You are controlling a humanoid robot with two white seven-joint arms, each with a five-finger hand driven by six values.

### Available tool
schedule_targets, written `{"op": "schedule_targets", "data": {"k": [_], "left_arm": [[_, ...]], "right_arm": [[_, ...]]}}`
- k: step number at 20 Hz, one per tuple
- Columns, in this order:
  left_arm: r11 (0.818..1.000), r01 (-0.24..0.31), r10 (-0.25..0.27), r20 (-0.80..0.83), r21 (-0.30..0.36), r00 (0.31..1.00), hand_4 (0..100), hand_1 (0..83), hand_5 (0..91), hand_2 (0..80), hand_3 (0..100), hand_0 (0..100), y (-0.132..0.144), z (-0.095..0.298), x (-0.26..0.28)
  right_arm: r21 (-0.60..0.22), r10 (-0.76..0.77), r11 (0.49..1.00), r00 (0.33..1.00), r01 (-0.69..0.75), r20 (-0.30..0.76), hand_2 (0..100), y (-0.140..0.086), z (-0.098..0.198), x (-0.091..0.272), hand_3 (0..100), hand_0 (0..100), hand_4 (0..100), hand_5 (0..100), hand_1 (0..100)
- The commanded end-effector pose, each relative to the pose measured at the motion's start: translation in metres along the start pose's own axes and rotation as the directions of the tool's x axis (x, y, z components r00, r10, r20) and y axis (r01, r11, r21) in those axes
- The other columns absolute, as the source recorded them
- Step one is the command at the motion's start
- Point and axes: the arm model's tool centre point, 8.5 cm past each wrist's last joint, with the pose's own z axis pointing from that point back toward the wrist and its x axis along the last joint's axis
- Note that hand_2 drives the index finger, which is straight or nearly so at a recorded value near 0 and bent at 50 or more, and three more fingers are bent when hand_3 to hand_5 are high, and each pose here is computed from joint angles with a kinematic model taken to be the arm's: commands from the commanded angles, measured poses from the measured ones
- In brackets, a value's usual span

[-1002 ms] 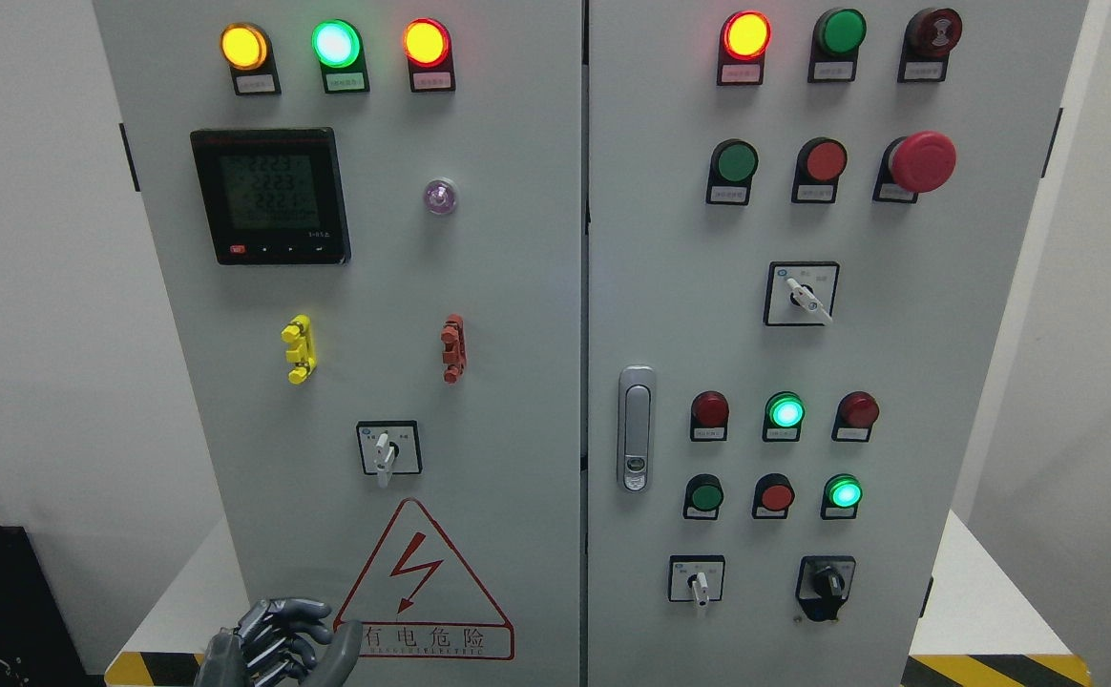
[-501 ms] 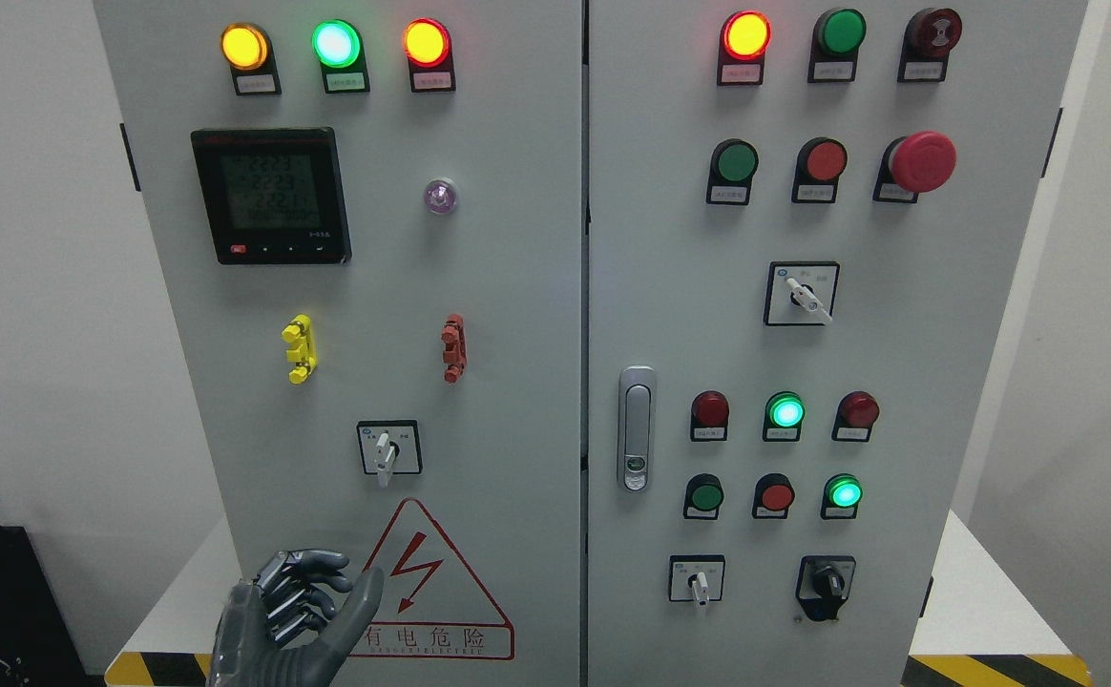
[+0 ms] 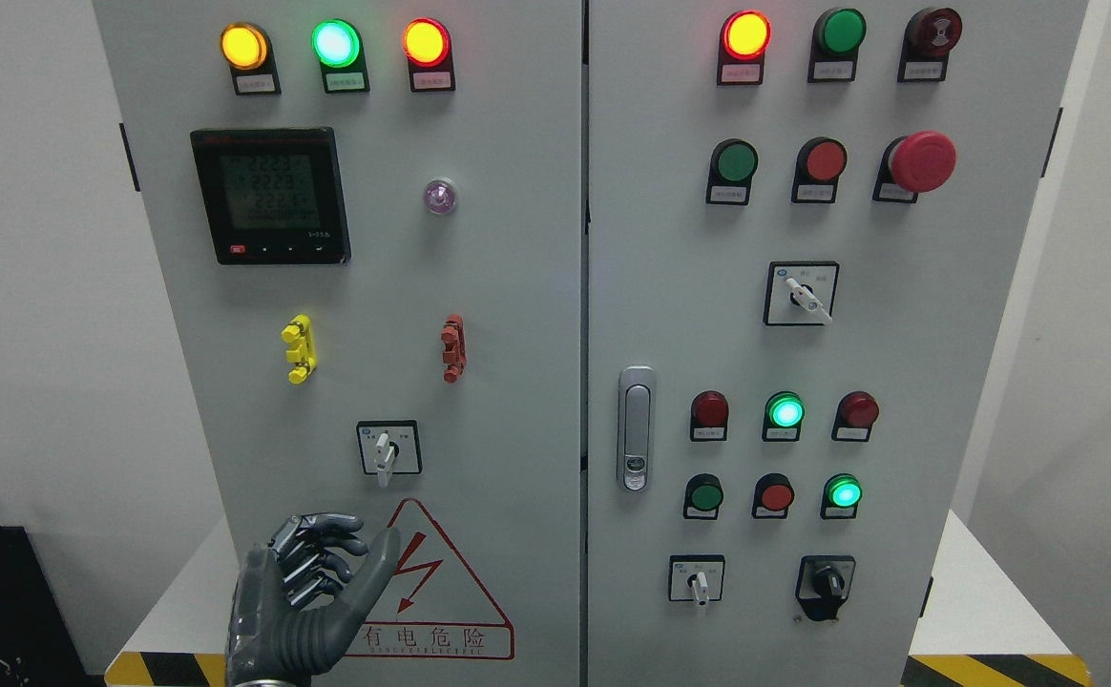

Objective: Turn on light switch 1

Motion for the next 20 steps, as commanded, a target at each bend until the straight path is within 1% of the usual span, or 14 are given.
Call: {"op": "schedule_targets", "data": {"k": [1,4,7,9,18,20], "left_arm": [[1.000,-0.018,0.018,0.012,0.005,1.000,81,70.1,78.4,48.6,68,7,-0.009,-0.004,0.010],[1.000,-0.012,0.012,0.016,0.010,1.000,81,70.4,78.4,48.6,68,8,-0.009,-0.008,0.011],[1.000,0.012,-0.013,0.025,0.024,1.000,81,70.5,78.4,48.6,68,8,-0.009,-0.009,0.014],[0.999,0.019,-0.020,0.022,0.030,1.000,81,70.8,78.4,48.7,68,9,-0.008,-0.009,0.013],[0.999,0.019,-0.019,-0.017,0.031,1.000,81,71.5,78.9,48.6,68,12,-0.010,-0.015,0.015],[0.998,0.019,-0.018,-0.015,0.054,1.000,82,71.6,79.0,48.5,68,13,-0.008,-0.016,0.016]], "right_arm": [[0.000,0.000,1.000,1.000,0.000,0.000,0,0.000,0.000,0.000,0,30,0,0,0],[0.000,0.000,1.000,1.000,0.000,0.000,0,0.000,0.000,0.000,0,30,0,0,0],[0.000,0.000,1.000,1.000,0.000,0.000,0,0.000,0.000,0.000,0,30,0,0,0],[0.000,0.000,1.000,1.000,0.000,0.000,0,0.000,0.000,0.000,0,30,0,0,0],[0.000,0.000,1.000,1.000,0.000,0.000,0,0.000,0.000,0.000,0,30,0,0,0],[0.000,0.000,1.000,1.000,0.000,0.000,0,0.000,0.000,0.000,0,30,0,0,0]]}}
